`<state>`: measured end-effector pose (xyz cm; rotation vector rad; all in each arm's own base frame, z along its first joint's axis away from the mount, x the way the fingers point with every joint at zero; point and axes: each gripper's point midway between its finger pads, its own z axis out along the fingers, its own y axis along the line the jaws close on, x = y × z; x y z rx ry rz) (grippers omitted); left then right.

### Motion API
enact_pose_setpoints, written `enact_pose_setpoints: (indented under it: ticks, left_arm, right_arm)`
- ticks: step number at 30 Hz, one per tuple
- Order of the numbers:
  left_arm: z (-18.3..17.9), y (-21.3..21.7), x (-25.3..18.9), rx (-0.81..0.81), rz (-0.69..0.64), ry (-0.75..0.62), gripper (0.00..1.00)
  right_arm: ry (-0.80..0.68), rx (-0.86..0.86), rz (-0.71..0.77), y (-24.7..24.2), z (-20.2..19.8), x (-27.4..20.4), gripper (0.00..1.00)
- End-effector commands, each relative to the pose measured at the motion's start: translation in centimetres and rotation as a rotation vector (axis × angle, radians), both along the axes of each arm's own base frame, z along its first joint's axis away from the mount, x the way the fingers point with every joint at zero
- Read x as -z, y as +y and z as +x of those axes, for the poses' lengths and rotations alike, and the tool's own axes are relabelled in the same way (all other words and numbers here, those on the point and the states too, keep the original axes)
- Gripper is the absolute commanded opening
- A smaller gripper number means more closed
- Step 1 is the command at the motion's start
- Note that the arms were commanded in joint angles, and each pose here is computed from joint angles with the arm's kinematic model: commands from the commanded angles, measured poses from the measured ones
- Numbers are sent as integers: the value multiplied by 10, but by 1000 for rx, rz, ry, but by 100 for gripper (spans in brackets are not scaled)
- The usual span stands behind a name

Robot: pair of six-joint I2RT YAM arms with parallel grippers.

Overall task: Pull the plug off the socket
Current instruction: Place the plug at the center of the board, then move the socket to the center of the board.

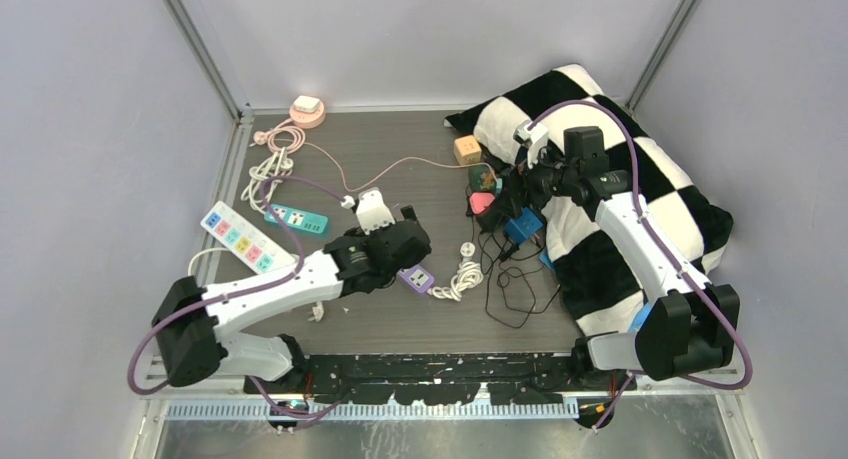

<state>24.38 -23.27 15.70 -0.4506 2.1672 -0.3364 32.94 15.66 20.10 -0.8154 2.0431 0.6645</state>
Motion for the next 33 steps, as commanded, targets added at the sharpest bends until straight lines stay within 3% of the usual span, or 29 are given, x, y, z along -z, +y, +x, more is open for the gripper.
enact_pose_setpoints:
  ticks: [1, 7, 21, 33]
  left_arm:
    - [3, 18, 15, -108, 151, 43, 100]
    - [3, 6, 34, -129, 232, 142, 100]
    - [1, -17, 89, -142, 239, 251, 97]
    - [0, -17, 112, -170, 302, 303, 81]
  right_arm:
    - [-44, -14, 30, 5, -2, -15, 100]
    - [-35, -11, 25, 5, 0, -12, 100]
    - [-19, -12, 21, 5, 1, -6, 100]
    - [-6, -11, 16, 5, 2, -2, 100]
